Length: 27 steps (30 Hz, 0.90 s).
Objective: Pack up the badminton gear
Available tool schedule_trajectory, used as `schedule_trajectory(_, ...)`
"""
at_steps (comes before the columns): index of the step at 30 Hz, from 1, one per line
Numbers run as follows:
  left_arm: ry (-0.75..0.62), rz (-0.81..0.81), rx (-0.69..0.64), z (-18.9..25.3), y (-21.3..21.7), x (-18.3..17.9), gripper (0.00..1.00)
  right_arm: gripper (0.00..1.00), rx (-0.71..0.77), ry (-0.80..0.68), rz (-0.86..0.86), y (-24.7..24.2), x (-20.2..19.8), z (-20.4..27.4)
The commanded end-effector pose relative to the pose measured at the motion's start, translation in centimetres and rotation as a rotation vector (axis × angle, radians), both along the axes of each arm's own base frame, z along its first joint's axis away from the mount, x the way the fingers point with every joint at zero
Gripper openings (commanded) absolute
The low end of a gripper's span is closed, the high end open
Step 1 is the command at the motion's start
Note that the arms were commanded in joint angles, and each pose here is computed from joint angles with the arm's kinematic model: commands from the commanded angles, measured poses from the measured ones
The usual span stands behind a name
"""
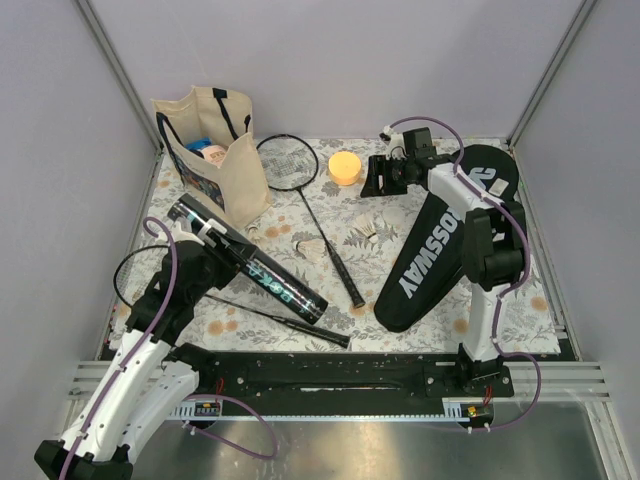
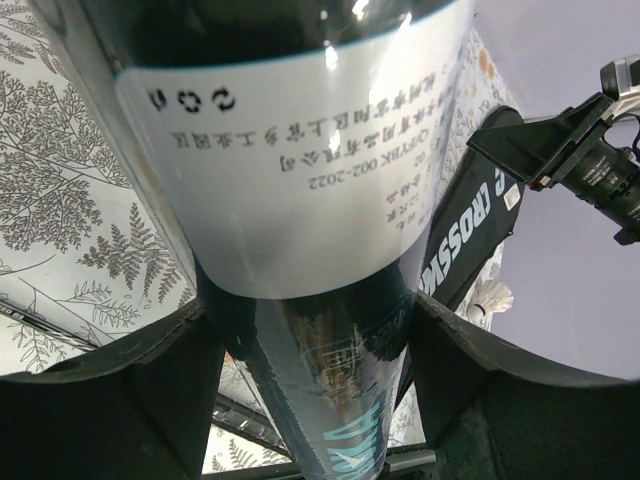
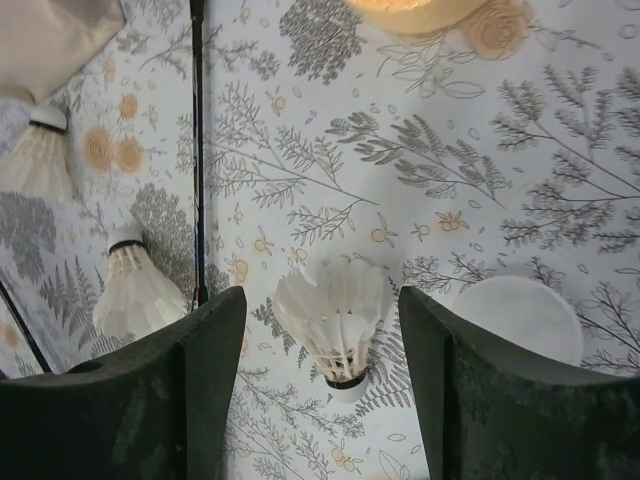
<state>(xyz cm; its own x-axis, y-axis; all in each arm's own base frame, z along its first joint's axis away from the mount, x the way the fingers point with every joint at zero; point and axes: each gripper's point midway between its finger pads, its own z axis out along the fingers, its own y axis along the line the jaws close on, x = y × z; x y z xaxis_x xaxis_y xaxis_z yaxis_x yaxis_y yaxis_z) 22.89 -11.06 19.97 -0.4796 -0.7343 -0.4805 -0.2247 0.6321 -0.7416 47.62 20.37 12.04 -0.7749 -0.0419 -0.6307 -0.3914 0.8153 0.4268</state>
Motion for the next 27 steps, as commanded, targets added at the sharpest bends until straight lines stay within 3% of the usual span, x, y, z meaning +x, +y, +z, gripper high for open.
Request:
schedule_trajectory(1, -0.068, -0.029, -0.018, 2.2, -0.4, 0.4, 0.51, 0.72, 0.005, -0.009, 0.208, 2.7, -1.6, 0.4)
schedule_trajectory(20, -0.058, -0.034, -0.013, 2.3, -0.5, 0.5, 0.52, 0.76, -0.172, 0.171, 0.365, 1.6, -3.3, -4.1)
schedule_trajectory(25, -0.056, -0.031, -0.011, 2.1, -0.4, 0.5, 0.52, 0.69, -0.22, 0.204, 0.355, 0.4, -4.5, -4.1)
schedule_trajectory(27, -0.048, -0.007, -0.016, 1.8, -0.1, 0.5, 0.52, 0.61, -0.233, 0.21, 0.345, 0.1, -4.9, -3.8)
